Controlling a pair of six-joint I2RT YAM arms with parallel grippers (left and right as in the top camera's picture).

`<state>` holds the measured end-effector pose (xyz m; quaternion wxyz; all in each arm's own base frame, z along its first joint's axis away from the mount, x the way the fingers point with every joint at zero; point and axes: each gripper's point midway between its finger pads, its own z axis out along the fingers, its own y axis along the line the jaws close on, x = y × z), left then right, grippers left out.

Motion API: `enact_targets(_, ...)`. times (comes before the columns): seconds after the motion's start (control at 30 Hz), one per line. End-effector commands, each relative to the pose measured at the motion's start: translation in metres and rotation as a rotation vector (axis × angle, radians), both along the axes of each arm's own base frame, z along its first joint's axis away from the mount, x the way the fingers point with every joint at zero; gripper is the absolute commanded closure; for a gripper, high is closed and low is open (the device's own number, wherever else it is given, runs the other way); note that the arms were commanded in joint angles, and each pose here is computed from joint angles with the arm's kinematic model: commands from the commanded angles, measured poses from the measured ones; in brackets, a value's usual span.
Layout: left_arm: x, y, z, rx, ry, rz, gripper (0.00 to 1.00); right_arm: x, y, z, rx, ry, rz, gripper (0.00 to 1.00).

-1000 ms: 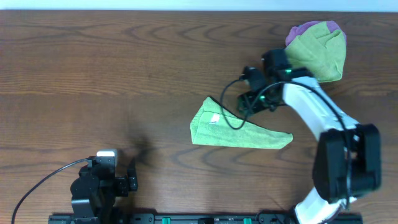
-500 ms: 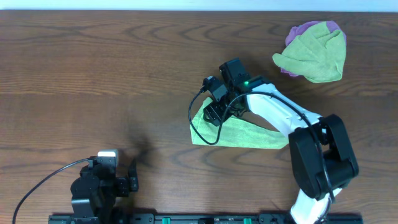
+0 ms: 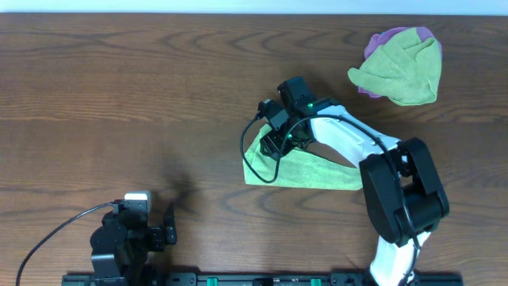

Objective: Fold the cloth

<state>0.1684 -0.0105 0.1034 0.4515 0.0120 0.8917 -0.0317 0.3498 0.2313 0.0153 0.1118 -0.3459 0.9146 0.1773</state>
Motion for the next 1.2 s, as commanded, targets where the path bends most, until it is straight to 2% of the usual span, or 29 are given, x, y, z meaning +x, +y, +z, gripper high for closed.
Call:
enact_targets(0.0,0.0,-0.002,0.0,-0.018,-0.003,-0.001,0.05,0.024,0.011,0.042,0.027,-0.122,0.006,0.34)
enact_targets(0.1,0.0,-0.002,0.0,-0.018,-0.003,-0.001,0.05,0.028,0.014,0.055,0.033,-0.136,0.007,0.34)
enact_targets(0.33,0.0,-0.002,0.0,-0.018,-0.003,-0.001,0.05,0.013,0.015,0.05,0.008,-0.089,0.036,0.44)
enact_targets(0.63,0.0,-0.002,0.0,-0.018,-0.003,-0.001,0.05,-0.011,0.018,0.044,-0.03,-0.034,0.107,0.45)
enact_targets(0.93,0.0,-0.002,0.0,-0.018,-0.003,-0.001,0.05,-0.013,0.015,0.018,-0.064,0.01,0.122,0.44)
enact_targets(1.17,0.0,-0.002,0.0,-0.018,-0.003,-0.001,0.04,-0.016,0.015,0.0,-0.081,0.044,0.128,0.49)
